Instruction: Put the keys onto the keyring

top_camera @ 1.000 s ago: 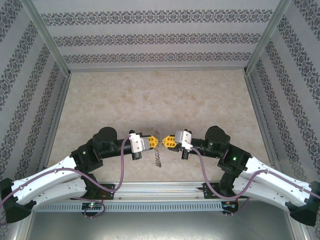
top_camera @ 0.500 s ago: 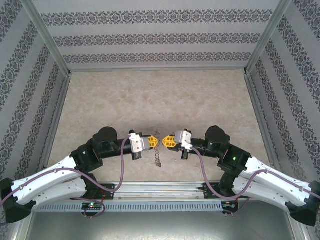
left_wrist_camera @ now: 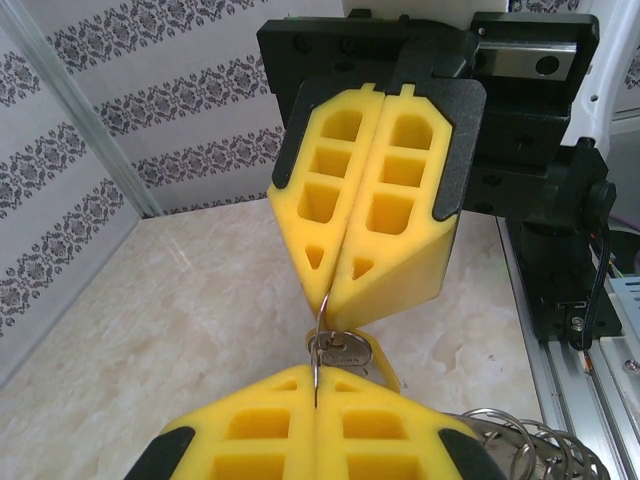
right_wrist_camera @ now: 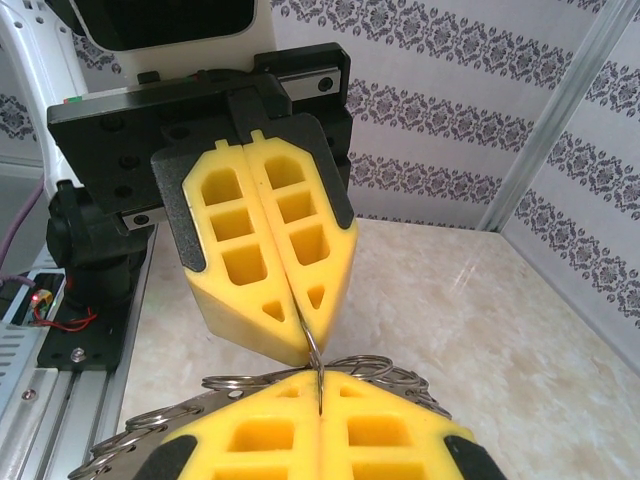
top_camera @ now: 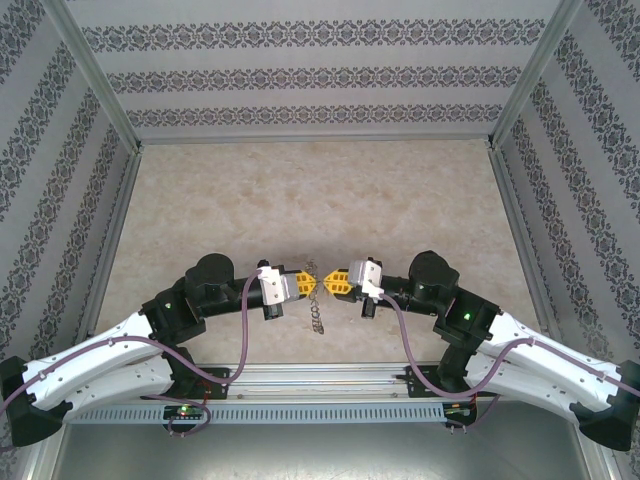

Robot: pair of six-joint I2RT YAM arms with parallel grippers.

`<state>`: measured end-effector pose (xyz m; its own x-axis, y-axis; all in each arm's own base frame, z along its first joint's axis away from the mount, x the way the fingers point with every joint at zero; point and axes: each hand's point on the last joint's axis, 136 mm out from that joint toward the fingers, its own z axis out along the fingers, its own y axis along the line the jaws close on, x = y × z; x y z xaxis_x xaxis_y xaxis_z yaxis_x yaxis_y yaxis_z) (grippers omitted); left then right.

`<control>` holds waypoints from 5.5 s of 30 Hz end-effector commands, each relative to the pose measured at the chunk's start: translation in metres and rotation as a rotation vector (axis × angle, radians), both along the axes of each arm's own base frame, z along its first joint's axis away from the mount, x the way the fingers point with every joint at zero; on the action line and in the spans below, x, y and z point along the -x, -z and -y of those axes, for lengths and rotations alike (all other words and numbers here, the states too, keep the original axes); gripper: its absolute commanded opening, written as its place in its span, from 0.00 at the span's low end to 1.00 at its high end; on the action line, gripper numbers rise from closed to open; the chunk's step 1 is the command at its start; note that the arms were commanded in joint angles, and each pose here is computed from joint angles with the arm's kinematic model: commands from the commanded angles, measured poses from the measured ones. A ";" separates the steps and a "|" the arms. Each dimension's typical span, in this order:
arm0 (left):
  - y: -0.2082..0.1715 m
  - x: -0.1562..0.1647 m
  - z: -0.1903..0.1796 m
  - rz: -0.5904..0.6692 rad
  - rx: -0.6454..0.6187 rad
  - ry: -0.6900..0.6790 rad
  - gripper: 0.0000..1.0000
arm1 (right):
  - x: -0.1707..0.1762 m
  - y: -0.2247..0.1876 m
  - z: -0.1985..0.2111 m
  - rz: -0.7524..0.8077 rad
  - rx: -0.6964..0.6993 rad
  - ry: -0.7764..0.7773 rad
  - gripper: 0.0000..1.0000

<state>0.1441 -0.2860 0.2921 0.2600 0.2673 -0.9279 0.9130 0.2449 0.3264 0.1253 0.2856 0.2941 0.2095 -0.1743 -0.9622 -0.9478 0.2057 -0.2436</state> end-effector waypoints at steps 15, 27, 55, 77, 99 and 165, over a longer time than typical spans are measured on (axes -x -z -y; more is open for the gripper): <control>-0.016 0.011 0.003 0.026 0.056 0.051 0.00 | 0.003 -0.002 -0.006 0.025 -0.012 -0.028 0.00; -0.016 0.011 0.003 0.026 0.056 0.052 0.00 | 0.001 -0.003 -0.009 0.029 -0.013 -0.030 0.00; -0.018 0.012 0.002 0.027 0.059 0.056 0.00 | 0.001 -0.003 -0.014 0.033 -0.017 -0.045 0.00; -0.019 0.011 0.001 0.030 0.056 0.046 0.00 | 0.009 -0.003 -0.016 0.033 0.003 -0.101 0.00; -0.022 0.007 0.009 -0.016 0.046 0.046 0.00 | 0.024 0.008 -0.017 0.049 0.048 -0.183 0.00; -0.048 -0.012 -0.001 -0.027 0.147 -0.044 0.00 | 0.011 0.050 -0.006 0.243 0.161 -0.086 0.01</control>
<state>0.1478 -0.2868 0.2707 0.1179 0.3214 -0.9396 0.9470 0.2483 0.2037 0.1224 0.2922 0.2655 0.4609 -0.2554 -0.8499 -0.8576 0.1180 -0.5005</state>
